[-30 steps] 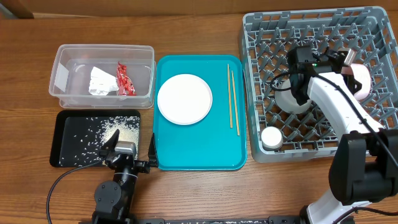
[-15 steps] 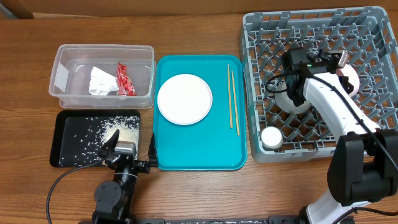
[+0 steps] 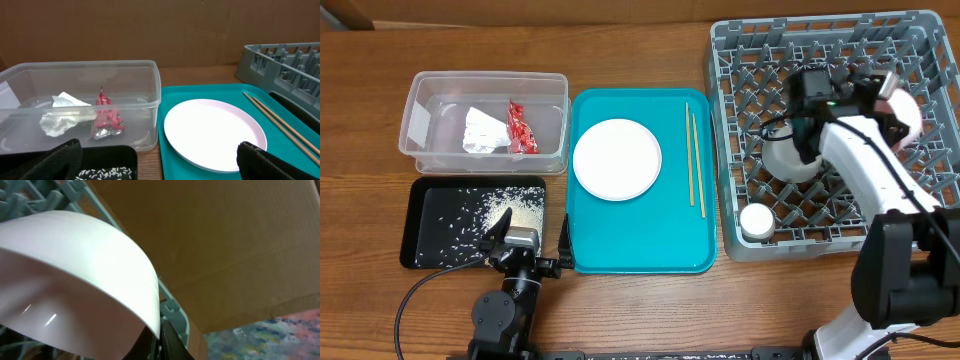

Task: Sort waste into correct bins and load items into the dishwasher
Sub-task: 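Lower the small plate into the rack and release it, then reach the right gripper to the large white plate and grasp its edge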

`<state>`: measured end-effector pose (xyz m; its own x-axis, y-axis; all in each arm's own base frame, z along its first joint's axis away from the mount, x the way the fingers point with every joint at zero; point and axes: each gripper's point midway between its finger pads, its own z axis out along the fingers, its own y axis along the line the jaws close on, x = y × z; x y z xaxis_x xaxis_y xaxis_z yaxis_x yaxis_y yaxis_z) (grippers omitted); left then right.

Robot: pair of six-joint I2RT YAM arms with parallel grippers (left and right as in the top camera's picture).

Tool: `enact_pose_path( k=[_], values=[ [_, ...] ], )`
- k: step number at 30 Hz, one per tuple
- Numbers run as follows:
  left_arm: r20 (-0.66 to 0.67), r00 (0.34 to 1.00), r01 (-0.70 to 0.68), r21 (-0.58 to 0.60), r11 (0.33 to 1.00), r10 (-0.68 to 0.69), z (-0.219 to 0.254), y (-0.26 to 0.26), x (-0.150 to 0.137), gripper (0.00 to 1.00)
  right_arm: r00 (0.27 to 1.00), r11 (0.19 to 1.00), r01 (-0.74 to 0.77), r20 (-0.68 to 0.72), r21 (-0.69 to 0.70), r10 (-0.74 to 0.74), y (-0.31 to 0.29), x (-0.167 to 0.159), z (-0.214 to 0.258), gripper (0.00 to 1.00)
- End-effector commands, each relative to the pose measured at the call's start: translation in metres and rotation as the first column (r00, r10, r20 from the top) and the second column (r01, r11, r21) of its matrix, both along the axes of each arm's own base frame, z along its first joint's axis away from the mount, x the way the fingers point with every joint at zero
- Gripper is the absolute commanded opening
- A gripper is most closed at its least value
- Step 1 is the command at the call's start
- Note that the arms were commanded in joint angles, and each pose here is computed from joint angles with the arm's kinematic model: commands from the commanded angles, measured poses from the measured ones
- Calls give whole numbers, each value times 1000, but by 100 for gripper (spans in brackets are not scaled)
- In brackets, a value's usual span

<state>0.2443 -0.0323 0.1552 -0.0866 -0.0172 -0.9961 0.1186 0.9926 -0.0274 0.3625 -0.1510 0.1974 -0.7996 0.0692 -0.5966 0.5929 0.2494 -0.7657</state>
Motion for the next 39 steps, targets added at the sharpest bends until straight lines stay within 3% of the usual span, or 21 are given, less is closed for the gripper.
enact_pose_path(
  k=[1,14,17,21,26,28,30,33,36,39],
  values=[
    [1,1000,-5,-19,1000,5,0,1,0,100,1000,1000,19,-7,11,-19,-13,-4,11,4],
    [1,1000,-5,-19,1000,5,0,1,0,100,994,992,-51,-88,117,62,12,-5,-27,5],
    [1,1000,-5,-19,1000,5,0,1,0,100,989,989,-77,-115,124,91,22,-6,-29,15],
    [1,1000,-5,-19,1000,5,0,1,0,100,991,986,-104,-74,130,114,39,-3,-19,46],
    [1,1000,-5,-19,1000,5,0,1,0,100,981,930,-192,62,313,182,78,3,8,52],
    [1,1000,-5,-19,1000,5,0,1,0,100,965,853,-264,111,450,240,108,4,15,52],
    [1,1000,-5,-19,1000,5,0,1,0,100,935,719,-347,164,602,314,150,3,18,52],
    [1,1000,-5,-19,1000,5,0,1,0,100,850,409,-444,231,797,473,231,-7,14,50],
    [1,1000,-5,-19,1000,5,0,1,0,100,767,102,-424,297,900,569,309,-27,6,49],
    [1,1000,-5,-19,1000,5,0,1,0,100,694,-73,-398,352,915,628,365,-39,-3,50]
  ],
)
